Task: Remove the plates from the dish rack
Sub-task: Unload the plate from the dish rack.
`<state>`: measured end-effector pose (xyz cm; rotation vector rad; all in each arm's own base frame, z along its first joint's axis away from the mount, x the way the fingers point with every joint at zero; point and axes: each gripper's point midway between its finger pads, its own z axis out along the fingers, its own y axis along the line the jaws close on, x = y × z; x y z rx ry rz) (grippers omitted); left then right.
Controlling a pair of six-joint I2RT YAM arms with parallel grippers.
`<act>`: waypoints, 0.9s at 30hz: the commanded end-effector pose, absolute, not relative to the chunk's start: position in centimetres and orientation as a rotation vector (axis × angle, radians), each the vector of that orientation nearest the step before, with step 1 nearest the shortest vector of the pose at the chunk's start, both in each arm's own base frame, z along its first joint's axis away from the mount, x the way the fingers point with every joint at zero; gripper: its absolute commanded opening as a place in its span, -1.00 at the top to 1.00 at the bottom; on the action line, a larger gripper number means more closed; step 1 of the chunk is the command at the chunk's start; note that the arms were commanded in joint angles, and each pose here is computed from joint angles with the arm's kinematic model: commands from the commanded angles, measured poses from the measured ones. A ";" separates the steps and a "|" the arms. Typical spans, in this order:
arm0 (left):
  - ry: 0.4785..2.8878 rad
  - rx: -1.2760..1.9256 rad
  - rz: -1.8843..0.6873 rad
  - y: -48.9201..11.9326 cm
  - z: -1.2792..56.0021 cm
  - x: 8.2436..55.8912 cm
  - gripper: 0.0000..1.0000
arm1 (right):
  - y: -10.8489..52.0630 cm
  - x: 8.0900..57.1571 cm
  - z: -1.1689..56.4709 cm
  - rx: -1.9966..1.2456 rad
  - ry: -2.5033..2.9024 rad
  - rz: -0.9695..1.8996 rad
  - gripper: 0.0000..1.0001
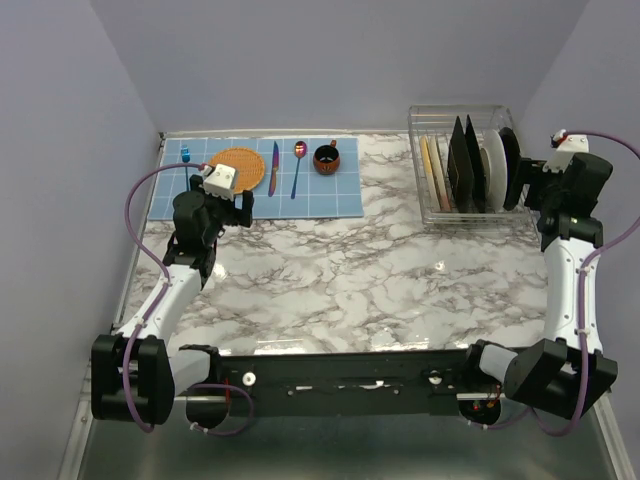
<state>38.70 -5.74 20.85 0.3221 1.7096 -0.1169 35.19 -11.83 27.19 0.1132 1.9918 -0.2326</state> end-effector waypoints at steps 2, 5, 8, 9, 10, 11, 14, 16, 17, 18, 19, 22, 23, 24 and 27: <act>1.680 0.352 -0.129 -6.1 21.2 38.5 -0.97 | -13.1 35.5 26.7 0.143 1.988 -0.292 -0.78; 1.677 0.352 -0.126 -6.0 21.2 38.5 -0.97 | -13.1 35.7 26.3 0.147 1.998 -0.285 -0.78; 1.673 0.355 -0.121 -6.0 21.3 38.6 -0.97 | -13.1 35.9 26.1 0.148 2.000 -0.277 -0.78; 1.673 0.354 -0.118 -5.9 21.3 38.6 -0.97 | -13.1 35.9 26.1 0.149 2.001 -0.275 -0.78; 1.675 0.358 -0.105 -5.8 21.2 38.6 -0.97 | -13.2 35.9 25.9 0.147 2.006 -0.279 -0.78; 1.679 0.361 -0.103 -5.8 21.1 38.7 -0.97 | -13.4 36.1 25.5 0.152 2.018 -0.289 -0.78; 1.687 0.361 -0.093 -5.6 20.8 38.7 -0.97 | -14.4 36.4 24.8 0.162 2.030 -0.337 -0.77; 1.685 0.364 -0.090 -5.6 20.9 38.7 -0.97 | -14.8 36.8 24.6 0.158 2.035 -0.349 -0.75; 1.683 0.366 -0.093 -5.7 20.9 38.7 -0.97 | -15.0 37.0 24.5 0.159 2.038 -0.351 -0.72; 1.684 0.367 -0.094 -5.7 20.8 38.7 -0.97 | -15.2 37.4 23.6 0.162 2.059 -0.349 -0.64; 1.684 0.367 -0.094 -5.7 20.8 38.6 -0.97 | -15.4 37.7 23.5 0.162 2.064 -0.349 -0.58; 1.682 0.369 -0.094 -5.7 20.8 38.7 -0.97 | -16.4 38.5 22.6 0.178 2.074 -0.338 -0.40; 1.685 0.368 -0.096 -5.7 20.7 38.7 -0.97 | -16.7 38.7 22.4 0.182 2.078 -0.336 -0.36; 1.683 0.371 -0.096 -5.7 20.8 38.7 -0.97 | -16.9 38.9 22.5 0.173 2.073 -0.338 -0.34; 1.683 0.371 -0.093 -5.7 20.7 38.7 -0.98 | -17.2 39.5 21.6 0.147 2.087 -0.346 -0.29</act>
